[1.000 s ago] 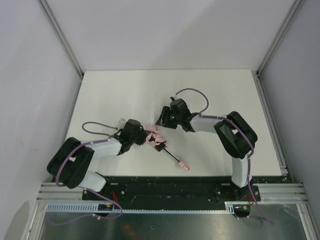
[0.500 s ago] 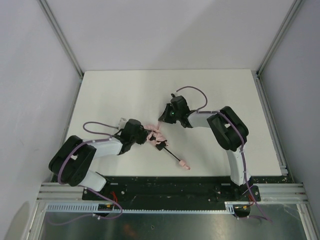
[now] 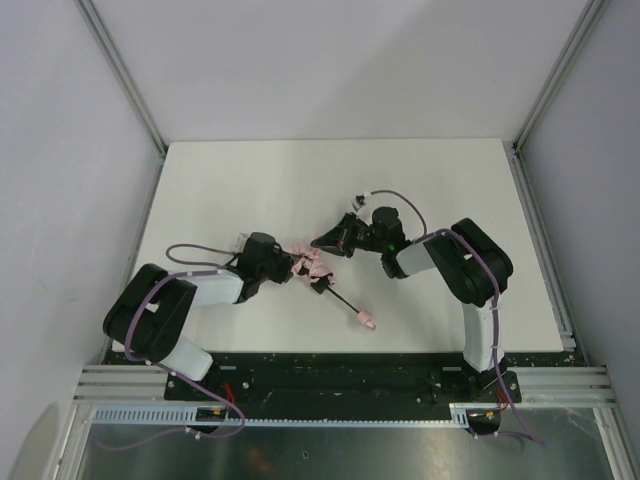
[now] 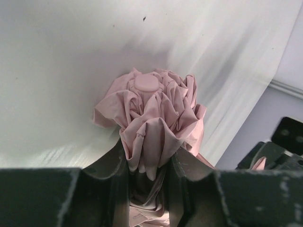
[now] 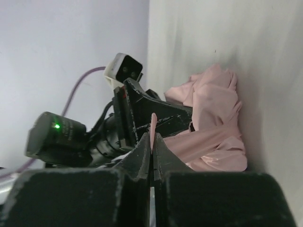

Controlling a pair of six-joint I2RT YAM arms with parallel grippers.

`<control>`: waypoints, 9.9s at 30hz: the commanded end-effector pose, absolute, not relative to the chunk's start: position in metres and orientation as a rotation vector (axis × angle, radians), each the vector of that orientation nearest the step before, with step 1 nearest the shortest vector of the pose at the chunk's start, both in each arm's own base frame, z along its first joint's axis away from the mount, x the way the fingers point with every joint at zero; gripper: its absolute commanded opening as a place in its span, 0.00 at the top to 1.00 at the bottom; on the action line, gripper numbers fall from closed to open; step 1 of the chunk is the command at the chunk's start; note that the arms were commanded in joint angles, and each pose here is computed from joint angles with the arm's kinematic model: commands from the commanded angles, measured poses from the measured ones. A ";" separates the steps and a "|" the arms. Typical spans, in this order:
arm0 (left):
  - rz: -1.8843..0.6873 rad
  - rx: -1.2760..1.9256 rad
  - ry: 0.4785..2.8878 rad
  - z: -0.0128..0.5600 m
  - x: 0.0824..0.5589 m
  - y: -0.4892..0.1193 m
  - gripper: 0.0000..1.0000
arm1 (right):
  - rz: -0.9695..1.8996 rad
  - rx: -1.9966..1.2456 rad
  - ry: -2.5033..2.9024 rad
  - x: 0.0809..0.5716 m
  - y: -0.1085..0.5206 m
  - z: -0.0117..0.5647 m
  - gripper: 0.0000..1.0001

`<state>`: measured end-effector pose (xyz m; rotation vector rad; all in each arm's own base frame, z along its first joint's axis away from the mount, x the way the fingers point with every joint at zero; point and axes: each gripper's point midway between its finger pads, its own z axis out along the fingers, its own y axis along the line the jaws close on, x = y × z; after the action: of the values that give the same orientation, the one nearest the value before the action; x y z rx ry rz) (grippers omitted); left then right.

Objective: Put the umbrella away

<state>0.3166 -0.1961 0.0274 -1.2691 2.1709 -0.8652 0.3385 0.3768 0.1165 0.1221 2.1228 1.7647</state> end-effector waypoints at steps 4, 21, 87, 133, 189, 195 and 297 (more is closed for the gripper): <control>-0.439 -1.386 2.351 -0.039 0.262 -0.145 1.00 | 2.299 -0.001 1.630 0.287 0.371 0.250 1.00; -0.427 -1.417 2.290 -0.035 0.264 -0.142 1.00 | 2.280 -0.176 1.771 0.190 0.419 0.228 1.00; -0.415 -1.288 2.497 -0.026 0.271 -0.157 1.00 | 0.633 -1.528 2.005 0.109 0.399 -0.017 1.00; -0.236 -1.046 2.690 -0.026 0.295 -0.145 1.00 | 0.031 -1.657 2.381 0.133 0.319 -0.111 0.94; -0.239 -0.103 1.261 0.324 0.336 -0.142 1.00 | 1.033 -0.413 2.173 0.206 0.269 0.214 0.29; -0.308 -0.042 1.264 0.266 0.314 -0.176 1.00 | 1.038 -0.408 2.178 0.205 0.268 0.209 0.29; -1.787 0.259 1.401 0.307 0.121 -0.227 0.03 | 0.132 0.873 2.045 0.513 -0.079 0.171 0.01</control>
<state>0.1185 -0.2271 0.2843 0.2164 1.4588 -1.8211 0.5649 -0.0568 0.0864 0.9786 2.1111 0.3312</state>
